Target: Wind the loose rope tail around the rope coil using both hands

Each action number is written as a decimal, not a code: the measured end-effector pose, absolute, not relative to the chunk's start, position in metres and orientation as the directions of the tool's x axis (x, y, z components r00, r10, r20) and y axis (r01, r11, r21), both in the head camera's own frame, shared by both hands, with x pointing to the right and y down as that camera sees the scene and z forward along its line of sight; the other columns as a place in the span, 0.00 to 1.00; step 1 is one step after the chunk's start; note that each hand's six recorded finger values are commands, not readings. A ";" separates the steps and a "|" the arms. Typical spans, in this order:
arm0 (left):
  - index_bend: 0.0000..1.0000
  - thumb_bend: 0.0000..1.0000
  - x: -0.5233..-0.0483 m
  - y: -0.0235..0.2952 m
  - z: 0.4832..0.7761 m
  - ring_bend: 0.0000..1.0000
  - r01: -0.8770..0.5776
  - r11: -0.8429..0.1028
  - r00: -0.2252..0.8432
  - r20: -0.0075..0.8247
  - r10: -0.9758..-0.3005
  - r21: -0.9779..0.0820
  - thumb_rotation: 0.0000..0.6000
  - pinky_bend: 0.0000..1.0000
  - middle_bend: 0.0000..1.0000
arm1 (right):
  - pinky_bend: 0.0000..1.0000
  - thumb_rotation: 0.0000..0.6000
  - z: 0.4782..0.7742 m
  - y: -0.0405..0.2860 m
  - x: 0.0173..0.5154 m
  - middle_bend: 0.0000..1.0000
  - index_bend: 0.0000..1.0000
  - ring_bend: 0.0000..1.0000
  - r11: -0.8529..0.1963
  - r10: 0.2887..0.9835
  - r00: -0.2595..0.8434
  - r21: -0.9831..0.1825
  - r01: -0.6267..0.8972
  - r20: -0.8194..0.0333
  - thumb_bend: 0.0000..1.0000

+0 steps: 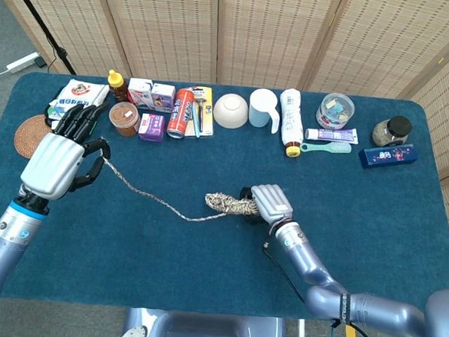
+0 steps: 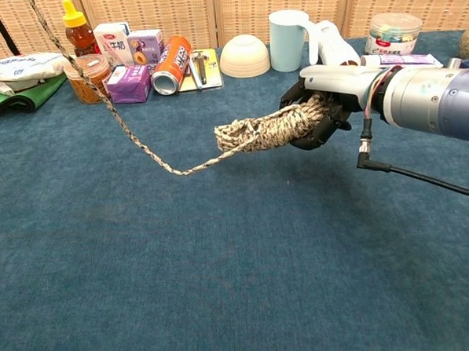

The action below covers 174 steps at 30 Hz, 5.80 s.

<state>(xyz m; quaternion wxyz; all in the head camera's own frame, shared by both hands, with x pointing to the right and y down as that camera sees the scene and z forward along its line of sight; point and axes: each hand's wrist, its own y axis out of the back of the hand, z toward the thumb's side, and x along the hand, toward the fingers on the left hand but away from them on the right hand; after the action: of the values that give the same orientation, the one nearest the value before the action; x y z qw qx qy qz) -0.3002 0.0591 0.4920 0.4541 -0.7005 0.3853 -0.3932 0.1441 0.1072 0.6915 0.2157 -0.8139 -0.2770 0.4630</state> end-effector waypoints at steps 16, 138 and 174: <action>0.61 0.50 -0.254 0.031 0.436 0.00 -0.390 -0.330 0.429 0.148 -0.891 -0.860 1.00 0.00 0.00 | 0.79 1.00 0.692 0.133 0.129 0.63 0.62 0.50 -0.765 0.606 0.490 -0.628 0.144 -0.626 0.66; 0.62 0.50 -0.178 0.079 0.579 0.00 -0.248 -0.483 0.609 0.252 -0.752 -0.840 1.00 0.00 0.00 | 0.80 1.00 0.655 0.068 0.104 0.65 0.63 0.52 -0.476 0.750 0.108 -0.418 0.773 -0.653 0.68; 0.63 0.50 -0.120 0.053 0.503 0.00 -0.554 -0.542 0.575 0.180 -0.798 -0.633 1.00 0.00 0.00 | 0.81 1.00 0.694 0.124 0.078 0.66 0.64 0.52 -0.693 0.661 0.245 -0.452 0.561 -0.709 0.68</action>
<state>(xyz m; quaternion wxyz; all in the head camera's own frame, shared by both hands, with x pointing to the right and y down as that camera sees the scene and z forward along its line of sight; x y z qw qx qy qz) -0.1204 0.0532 0.5031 0.2647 -0.8470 0.3989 -0.2310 0.0781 0.1240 0.6942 0.0525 -0.7872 -0.3881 0.4765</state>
